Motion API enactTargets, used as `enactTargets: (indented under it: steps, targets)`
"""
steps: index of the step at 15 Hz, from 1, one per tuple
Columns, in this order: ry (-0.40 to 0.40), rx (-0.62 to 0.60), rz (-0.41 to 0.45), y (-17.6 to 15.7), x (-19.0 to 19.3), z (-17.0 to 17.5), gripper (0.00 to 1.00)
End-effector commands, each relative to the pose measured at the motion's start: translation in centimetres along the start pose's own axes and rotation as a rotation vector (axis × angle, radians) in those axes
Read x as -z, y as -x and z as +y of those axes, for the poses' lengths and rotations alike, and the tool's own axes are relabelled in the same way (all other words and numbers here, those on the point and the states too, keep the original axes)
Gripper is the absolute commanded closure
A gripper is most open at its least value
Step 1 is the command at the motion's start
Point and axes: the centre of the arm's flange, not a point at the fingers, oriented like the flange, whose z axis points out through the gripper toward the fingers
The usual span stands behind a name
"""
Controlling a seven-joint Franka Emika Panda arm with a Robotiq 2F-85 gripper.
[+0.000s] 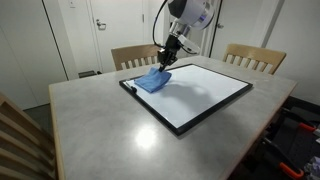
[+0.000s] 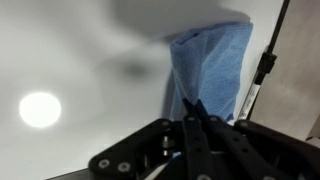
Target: Wipe the whiteboard using the blue towel
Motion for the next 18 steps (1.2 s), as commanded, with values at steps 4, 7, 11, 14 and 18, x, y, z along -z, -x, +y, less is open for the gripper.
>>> enactTargets:
  steps: [4,7,11,14,18]
  targets:
    - [-0.063,0.019,-0.007,1.5,1.0,2.6,0.99]
    - [-0.077,0.034,-0.014,1.9,1.8,4.3,0.99]
    - [-0.086,0.039,-0.014,2.5,2.6,6.3,0.99]
    - [-0.082,0.037,-0.003,2.9,3.2,7.5,0.99]
    - [-0.070,0.019,0.008,3.5,4.4,9.0,0.99]
